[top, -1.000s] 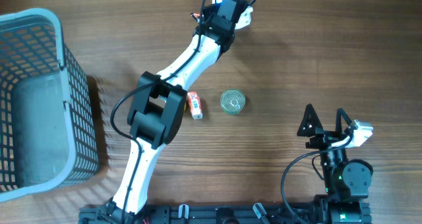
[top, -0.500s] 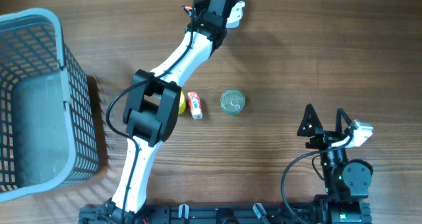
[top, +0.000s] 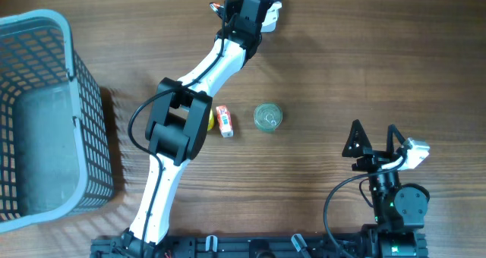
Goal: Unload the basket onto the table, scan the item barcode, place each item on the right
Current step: 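Hold the package up in front of the white scanner with left gripper, then carry the package rightward and hand it to the right gripper, then carry the package with the right gripper to the table's right edge, release, then reach the right gripper down to the tuna tin can and grasp it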
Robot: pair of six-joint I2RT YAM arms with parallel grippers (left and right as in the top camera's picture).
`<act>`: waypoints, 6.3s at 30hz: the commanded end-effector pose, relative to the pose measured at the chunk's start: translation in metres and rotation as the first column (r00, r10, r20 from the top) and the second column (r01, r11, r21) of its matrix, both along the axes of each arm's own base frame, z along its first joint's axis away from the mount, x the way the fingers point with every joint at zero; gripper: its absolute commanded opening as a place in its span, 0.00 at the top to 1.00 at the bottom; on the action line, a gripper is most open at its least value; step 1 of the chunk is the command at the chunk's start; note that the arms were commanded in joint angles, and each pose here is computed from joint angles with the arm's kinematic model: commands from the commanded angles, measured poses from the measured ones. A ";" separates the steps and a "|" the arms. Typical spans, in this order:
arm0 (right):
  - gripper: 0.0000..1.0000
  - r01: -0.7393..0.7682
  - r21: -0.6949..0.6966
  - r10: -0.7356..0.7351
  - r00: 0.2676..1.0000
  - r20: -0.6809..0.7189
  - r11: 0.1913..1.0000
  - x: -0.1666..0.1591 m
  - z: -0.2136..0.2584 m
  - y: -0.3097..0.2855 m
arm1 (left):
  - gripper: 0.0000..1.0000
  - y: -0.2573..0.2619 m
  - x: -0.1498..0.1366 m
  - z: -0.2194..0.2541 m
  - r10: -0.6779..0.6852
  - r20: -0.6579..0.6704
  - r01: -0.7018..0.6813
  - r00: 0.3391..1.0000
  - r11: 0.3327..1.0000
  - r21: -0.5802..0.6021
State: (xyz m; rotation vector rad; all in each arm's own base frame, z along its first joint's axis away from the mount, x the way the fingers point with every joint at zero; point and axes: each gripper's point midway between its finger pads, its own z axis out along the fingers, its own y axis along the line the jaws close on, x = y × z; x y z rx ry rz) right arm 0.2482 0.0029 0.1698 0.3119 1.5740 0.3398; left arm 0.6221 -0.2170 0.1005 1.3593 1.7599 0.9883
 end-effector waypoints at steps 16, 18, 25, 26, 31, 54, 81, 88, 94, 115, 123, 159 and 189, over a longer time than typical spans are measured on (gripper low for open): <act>0.00 -0.013 -0.018 0.013 1.000 0.007 1.000 0.000 0.001 0.002 | 0.96 -0.008 -0.001 0.100 0.012 0.200 -0.024 0.980 0.998 0.054; 0.00 -0.013 -0.018 0.013 1.000 0.007 1.000 0.000 0.001 0.002 | 0.96 -0.017 -0.008 0.124 0.038 0.245 -0.028 0.969 0.999 -0.045; 0.00 -0.014 -0.018 0.014 1.000 0.007 1.000 0.000 0.001 0.003 | 0.96 -0.091 -0.073 0.140 0.093 0.163 -0.017 0.982 0.909 -0.416; 0.00 -0.013 -0.018 0.013 1.000 0.007 1.000 0.000 0.001 0.002 | 0.96 -0.101 -0.090 0.127 0.122 0.072 -0.067 0.990 0.854 -0.516; 0.00 -0.013 -0.018 0.013 1.000 0.007 1.000 0.000 0.001 0.002 | 0.96 -0.157 -0.165 0.085 -0.039 -0.351 -0.254 0.936 0.616 -0.745; 0.00 0.141 0.322 -0.028 0.943 -0.333 0.936 -0.091 0.051 -0.003 | 0.96 -0.206 -0.267 -0.029 -0.286 -0.735 -0.504 0.615 0.574 -0.645; 0.12 0.314 0.741 0.557 0.504 -0.660 0.594 0.055 -0.132 0.114 | 0.00 0.043 -0.218 0.225 0.171 -0.436 -0.468 0.883 0.265 -0.843; 0.36 0.267 0.684 0.415 0.629 -0.657 0.679 0.083 -0.130 0.093 | 0.00 0.043 -0.218 0.225 0.171 -0.437 -0.468 0.883 0.265 -0.843; 0.36 0.292 0.677 0.376 0.653 -0.657 0.676 0.088 -0.129 0.087 | 0.00 0.072 -0.204 0.232 0.321 -0.357 -0.447 0.877 0.275 -0.851; 0.69 0.389 0.643 0.313 0.635 -0.706 0.660 0.090 -0.160 0.105 | 0.00 0.309 -0.154 0.308 0.813 -0.051 -0.229 0.579 0.102 -0.968; 0.95 0.342 0.663 0.368 0.622 -0.691 0.667 0.097 -0.168 0.115 | 0.00 0.298 -0.154 0.295 0.775 -0.118 -0.257 0.621 0.060 -0.964; 0.00 0.768 0.519 -0.402 0.640 -0.655 0.375 0.074 -0.130 -0.338 | 0.00 0.086 -0.248 0.263 0.613 -0.254 -0.408 0.748 0.124 -0.904; 0.00 -0.183 0.073 0.076 0.008 -0.997 0.980 0.006 -0.066 0.099 | 0.00 0.335 -0.344 0.431 0.898 0.120 0.206 0.423 0.033 -0.978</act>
